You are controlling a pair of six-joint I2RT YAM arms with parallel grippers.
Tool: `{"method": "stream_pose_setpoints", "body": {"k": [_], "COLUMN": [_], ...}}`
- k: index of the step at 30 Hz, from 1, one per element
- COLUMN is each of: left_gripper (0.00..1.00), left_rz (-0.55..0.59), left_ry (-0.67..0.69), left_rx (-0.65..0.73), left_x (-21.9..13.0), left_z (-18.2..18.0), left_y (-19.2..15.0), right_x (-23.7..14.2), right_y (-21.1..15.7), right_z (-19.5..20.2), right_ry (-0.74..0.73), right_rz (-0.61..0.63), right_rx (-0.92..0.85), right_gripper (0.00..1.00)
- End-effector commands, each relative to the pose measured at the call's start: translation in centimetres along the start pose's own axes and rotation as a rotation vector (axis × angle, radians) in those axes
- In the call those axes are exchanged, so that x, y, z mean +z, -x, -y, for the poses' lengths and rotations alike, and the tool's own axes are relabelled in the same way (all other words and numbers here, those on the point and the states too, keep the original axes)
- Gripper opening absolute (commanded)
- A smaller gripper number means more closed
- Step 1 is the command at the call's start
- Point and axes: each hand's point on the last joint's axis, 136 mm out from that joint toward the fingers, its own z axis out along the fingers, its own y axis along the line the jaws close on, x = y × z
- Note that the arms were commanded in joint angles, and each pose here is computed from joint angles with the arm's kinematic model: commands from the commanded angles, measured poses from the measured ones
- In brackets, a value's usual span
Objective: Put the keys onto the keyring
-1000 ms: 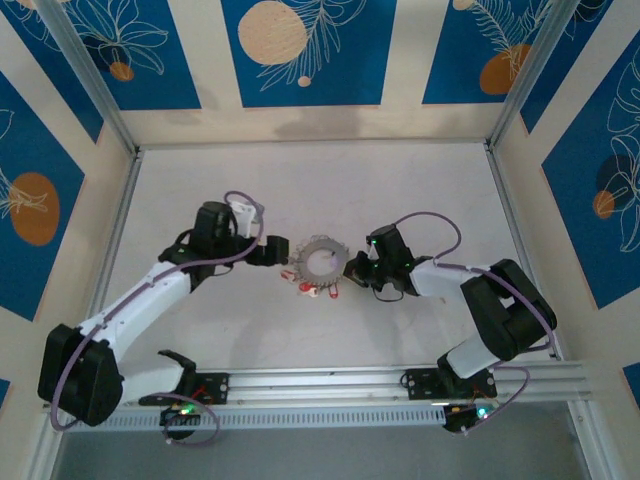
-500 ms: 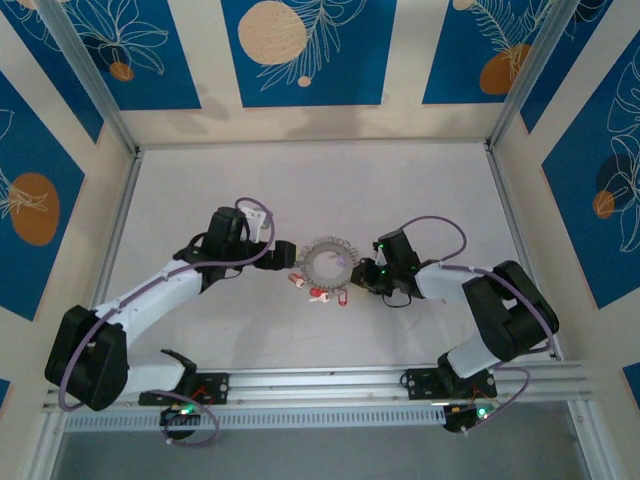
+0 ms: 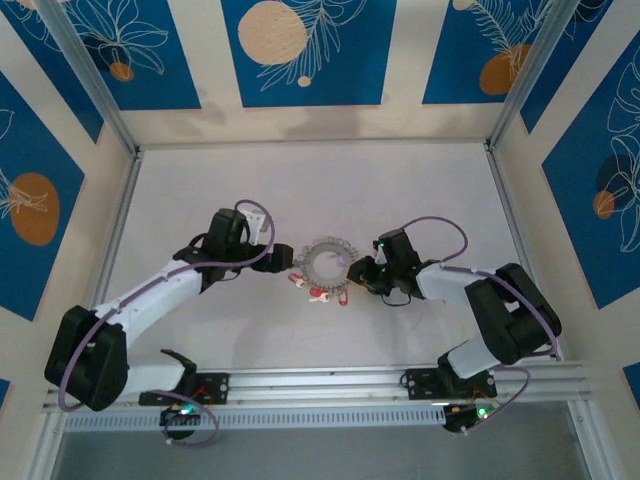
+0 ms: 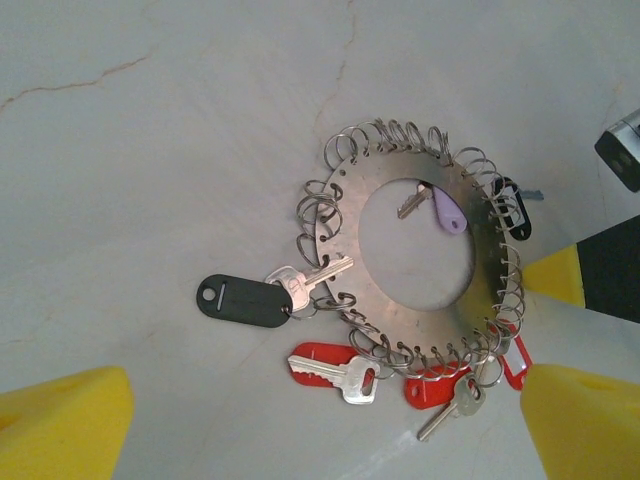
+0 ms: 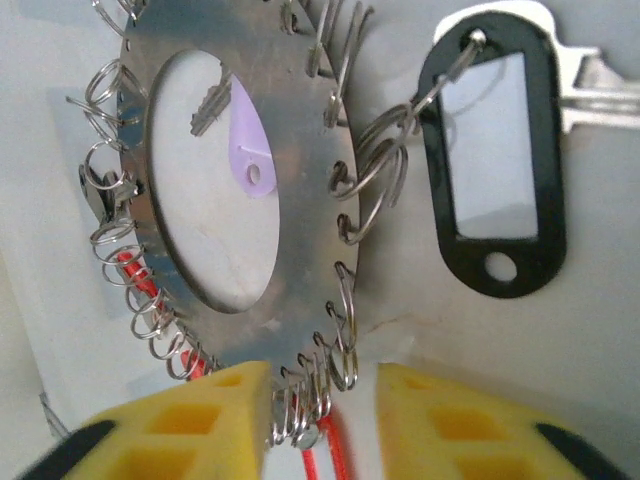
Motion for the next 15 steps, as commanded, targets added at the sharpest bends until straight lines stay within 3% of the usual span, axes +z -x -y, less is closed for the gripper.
{"method": "stream_pose_setpoints", "body": {"k": [1, 15], "left_gripper": [0.99, 0.99], "left_rz": [0.022, 0.028], "left_ry": [0.007, 0.009], "left_rx": [0.029, 0.017], "left_x": [-1.0, -1.0], "left_z": [0.3, 0.2], "left_y": [0.5, 0.4], "right_x": [0.1, 1.1], "right_y": [-0.2, -0.6], "right_z": [0.2, 0.8], "right_ry": [-0.01, 0.009], "right_rz": [-0.008, -0.03], "right_rx": [0.012, 0.043], "right_gripper": [0.39, 0.17]}}
